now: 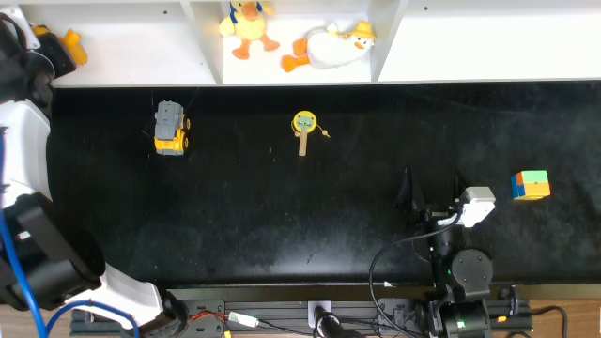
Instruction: Store Toys
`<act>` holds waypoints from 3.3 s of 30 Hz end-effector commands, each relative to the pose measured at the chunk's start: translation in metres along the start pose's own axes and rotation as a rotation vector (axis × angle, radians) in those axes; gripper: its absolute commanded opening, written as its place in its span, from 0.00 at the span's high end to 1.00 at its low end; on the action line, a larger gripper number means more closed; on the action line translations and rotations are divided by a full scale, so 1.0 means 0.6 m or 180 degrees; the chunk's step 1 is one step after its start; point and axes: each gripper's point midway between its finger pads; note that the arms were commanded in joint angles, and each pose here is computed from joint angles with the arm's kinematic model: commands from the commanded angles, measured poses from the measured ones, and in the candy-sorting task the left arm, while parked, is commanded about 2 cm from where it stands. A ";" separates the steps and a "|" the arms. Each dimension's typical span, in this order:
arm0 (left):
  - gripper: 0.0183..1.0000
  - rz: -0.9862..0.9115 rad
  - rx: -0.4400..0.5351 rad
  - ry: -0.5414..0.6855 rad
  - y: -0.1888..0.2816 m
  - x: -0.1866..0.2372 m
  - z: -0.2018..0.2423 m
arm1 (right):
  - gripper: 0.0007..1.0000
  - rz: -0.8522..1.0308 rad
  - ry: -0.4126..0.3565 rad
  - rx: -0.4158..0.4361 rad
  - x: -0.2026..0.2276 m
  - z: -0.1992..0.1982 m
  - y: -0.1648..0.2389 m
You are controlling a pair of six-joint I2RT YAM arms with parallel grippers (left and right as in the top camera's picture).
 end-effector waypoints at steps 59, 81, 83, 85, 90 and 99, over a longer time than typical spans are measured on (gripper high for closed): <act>0.00 -0.0022 0.0009 -0.0254 0.081 -0.032 -0.008 | 0.00 0.0017 0.0023 -0.0034 0.007 0.001 0.000; 0.00 0.0360 0.0280 -0.0575 0.312 0.035 -0.084 | 0.00 0.0017 0.0023 -0.0034 0.007 0.001 0.000; 0.00 0.0297 0.0448 -0.0764 0.339 0.051 -0.128 | 0.00 0.0017 0.0023 -0.0034 0.007 0.001 0.000; 0.00 0.0304 0.0563 -0.0874 0.350 0.068 -0.157 | 0.00 0.0017 0.0023 -0.0034 0.007 0.001 0.000; 0.00 0.0623 0.0705 -0.1066 0.336 0.141 -0.195 | 0.00 0.0017 0.0023 -0.0034 0.007 0.001 0.000; 0.00 0.1006 0.0868 -0.1137 0.257 0.269 -0.234 | 0.00 0.0017 0.0023 -0.0034 0.007 0.001 0.000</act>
Point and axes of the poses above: each gripper's point midway between its finger pads, its own y axis back along the fingers, its own z axis along the line the jaws close on, x = y × z, and after that the axes turned 11 degrees about -y, right-handed
